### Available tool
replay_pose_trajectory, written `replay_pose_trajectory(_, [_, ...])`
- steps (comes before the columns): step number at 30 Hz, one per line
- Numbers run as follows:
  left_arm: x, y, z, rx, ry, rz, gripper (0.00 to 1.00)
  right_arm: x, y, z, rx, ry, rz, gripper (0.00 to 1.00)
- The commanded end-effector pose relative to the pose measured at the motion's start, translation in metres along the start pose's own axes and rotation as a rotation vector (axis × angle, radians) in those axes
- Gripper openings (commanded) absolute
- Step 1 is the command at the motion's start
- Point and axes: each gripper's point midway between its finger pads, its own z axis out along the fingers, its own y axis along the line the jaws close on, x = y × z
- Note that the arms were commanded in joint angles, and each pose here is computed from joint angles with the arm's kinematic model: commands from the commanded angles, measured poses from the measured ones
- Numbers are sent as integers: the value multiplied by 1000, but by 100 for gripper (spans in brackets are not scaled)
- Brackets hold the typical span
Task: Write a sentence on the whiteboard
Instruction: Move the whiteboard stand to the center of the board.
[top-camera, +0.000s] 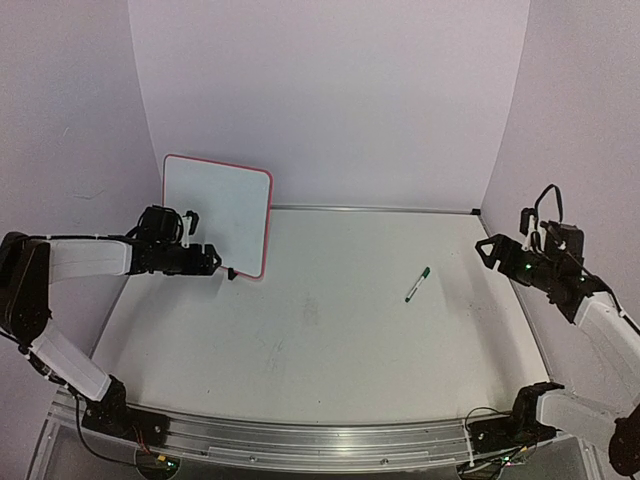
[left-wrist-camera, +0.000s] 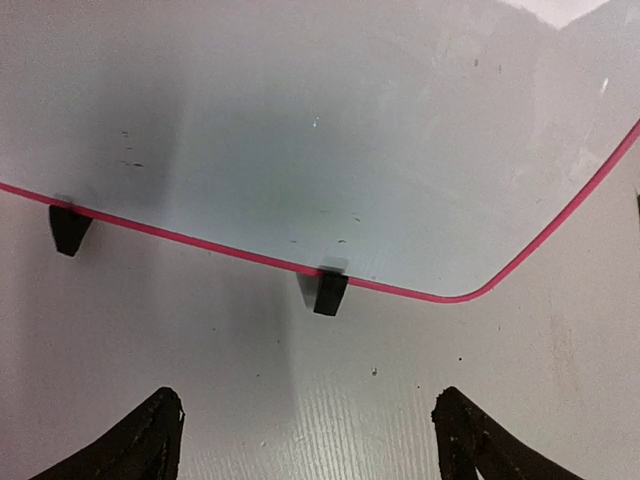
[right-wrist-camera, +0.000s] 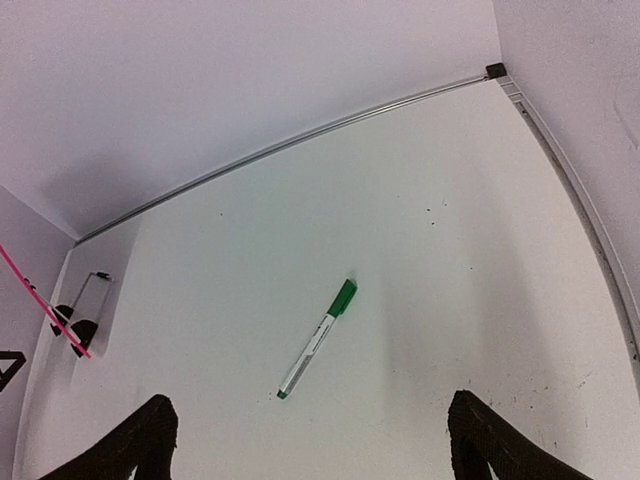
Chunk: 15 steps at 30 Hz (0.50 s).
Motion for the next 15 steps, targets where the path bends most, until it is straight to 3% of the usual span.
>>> replay_pose_trajectory(1, [-13,-29,19,74,-9,97,84,-10,17,-10,-66,-12,-12,89])
replay_pose_trajectory(13, [9,-30,62,72,52,93,54,-12,20,-15,-73,-15,-17,89])
replay_pose_trajectory(15, [11,-28,67,64,56,91,43,-12,20,-15,-71,-13,-17,89])
